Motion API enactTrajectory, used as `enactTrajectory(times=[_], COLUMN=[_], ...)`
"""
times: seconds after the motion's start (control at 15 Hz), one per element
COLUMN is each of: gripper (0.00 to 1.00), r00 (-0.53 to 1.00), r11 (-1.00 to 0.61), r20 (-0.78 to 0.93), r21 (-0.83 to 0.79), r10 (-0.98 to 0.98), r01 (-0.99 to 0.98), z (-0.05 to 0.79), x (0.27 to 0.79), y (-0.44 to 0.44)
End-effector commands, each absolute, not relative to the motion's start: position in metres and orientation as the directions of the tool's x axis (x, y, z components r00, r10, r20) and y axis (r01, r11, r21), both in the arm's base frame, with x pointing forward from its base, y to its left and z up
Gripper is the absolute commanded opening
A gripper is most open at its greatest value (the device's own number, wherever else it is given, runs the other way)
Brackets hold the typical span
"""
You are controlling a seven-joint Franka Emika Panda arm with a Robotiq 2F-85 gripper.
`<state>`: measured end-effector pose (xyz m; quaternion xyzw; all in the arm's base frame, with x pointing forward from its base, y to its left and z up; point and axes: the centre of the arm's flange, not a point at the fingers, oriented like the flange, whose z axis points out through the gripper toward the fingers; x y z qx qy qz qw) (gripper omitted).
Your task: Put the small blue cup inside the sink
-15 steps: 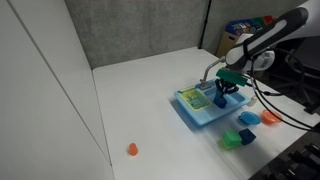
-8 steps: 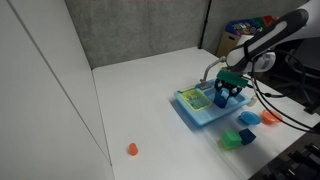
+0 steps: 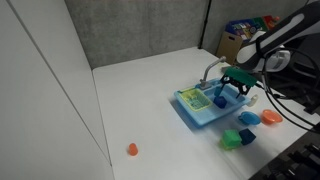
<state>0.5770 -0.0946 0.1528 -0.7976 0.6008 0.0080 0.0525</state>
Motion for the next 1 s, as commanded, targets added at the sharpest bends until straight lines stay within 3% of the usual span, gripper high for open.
enactTrajectory(times=[0.0, 0.6, 0.93], gripper=[1.00, 1.00, 1.00], r00=[0.246, 0.235, 0.425], r11=[-0.236, -0.224, -0.428], r20=[-0.061, -0.025, 0.052], r21=[-0.138, -0.212, -0.140], r10=[-0.967, -0.972, -0.904], r01=[-0.962, -0.951, -0.893], z=[0.190, 0.253, 0.293], x=[0.535, 0.479, 0.458], y=[-0.104, -0.119, -0.123])
